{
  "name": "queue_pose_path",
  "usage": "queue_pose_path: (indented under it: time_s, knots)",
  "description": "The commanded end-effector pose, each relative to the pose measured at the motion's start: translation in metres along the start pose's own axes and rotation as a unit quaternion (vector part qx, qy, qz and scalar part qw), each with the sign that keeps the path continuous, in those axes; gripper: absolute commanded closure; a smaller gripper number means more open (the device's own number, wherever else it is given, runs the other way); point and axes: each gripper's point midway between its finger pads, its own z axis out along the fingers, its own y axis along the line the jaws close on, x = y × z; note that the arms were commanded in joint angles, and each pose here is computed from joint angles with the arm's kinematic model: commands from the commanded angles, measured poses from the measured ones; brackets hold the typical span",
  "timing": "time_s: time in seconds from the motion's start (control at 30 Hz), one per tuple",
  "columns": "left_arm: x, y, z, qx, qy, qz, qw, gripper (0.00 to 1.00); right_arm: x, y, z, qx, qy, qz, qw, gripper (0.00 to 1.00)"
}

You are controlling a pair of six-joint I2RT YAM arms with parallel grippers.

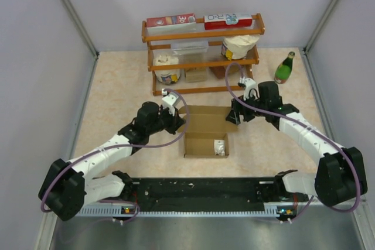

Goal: Fold the paper box

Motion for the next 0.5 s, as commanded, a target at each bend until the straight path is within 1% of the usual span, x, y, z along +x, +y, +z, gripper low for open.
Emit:
queue_pose_path:
  time_s: [0.0, 0.23, 0.37, 0.47]
  knots:
    - [-0.021, 0.002, 0.004, -0.003, -0.03, 0.012, 0.999, 1.0, -0.013, 0.006, 0.004, -0.03, -0.02, -0.011, 0.999, 0.3]
    - [-0.023, 0.007, 0.005, -0.018, -0.033, 0.004, 0.999, 1.0, -0.013, 0.009, -0.006, -0.018, -0.024, 0.006, 1.0, 0.52]
    - [-0.024, 0.007, 0.006, -0.02, -0.034, 0.001, 0.999, 1.0, -0.009, 0.012, -0.012, -0.02, -0.02, 0.016, 0.999, 0.57]
    - [-0.024, 0.007, 0.006, -0.02, -0.034, -0.002, 0.999, 1.0, 0.0, 0.012, -0.011, -0.019, -0.009, 0.021, 1.0, 0.54]
